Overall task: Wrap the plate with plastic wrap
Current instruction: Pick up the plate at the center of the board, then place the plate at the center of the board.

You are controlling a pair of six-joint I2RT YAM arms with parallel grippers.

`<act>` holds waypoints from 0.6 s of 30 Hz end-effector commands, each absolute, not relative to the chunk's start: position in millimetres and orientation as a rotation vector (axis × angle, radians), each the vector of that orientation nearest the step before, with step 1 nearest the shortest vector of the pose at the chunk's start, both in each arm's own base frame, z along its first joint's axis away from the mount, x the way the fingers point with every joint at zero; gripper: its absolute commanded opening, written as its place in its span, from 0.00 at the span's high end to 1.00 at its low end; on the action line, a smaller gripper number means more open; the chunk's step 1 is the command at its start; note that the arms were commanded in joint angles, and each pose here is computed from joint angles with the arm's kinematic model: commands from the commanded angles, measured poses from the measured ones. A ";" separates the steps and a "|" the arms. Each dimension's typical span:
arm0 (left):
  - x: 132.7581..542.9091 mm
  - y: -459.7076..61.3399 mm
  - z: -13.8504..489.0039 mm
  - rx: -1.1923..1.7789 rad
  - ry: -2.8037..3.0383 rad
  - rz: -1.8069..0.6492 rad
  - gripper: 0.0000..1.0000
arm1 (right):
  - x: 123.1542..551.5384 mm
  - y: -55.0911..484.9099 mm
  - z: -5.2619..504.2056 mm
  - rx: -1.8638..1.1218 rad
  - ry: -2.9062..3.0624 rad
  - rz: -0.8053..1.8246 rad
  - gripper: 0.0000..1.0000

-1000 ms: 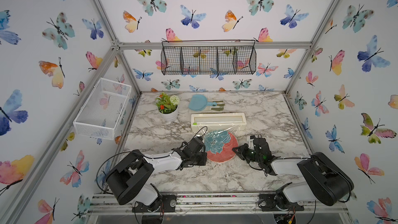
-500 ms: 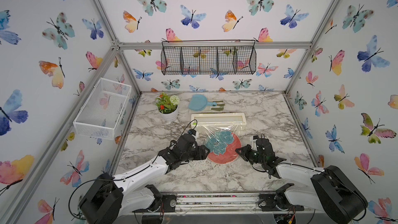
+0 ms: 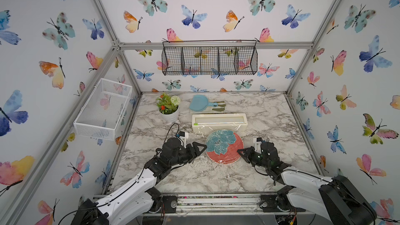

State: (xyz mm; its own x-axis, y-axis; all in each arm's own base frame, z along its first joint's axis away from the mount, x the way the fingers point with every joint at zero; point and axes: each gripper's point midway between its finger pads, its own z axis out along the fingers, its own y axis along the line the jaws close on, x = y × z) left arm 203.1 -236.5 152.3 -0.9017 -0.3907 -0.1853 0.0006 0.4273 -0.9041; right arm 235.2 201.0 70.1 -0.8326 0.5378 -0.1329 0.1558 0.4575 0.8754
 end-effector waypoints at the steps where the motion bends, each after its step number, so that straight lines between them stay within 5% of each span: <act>1: 198.5 -244.7 156.5 -0.378 2.261 -1.642 0.33 | 254.9 223.7 141.9 0.436 2.059 1.572 0.98; 18: 217.1 -258.5 118.4 -0.307 2.382 -1.569 0.42 | 258.5 230.3 156.8 0.388 2.036 1.604 0.98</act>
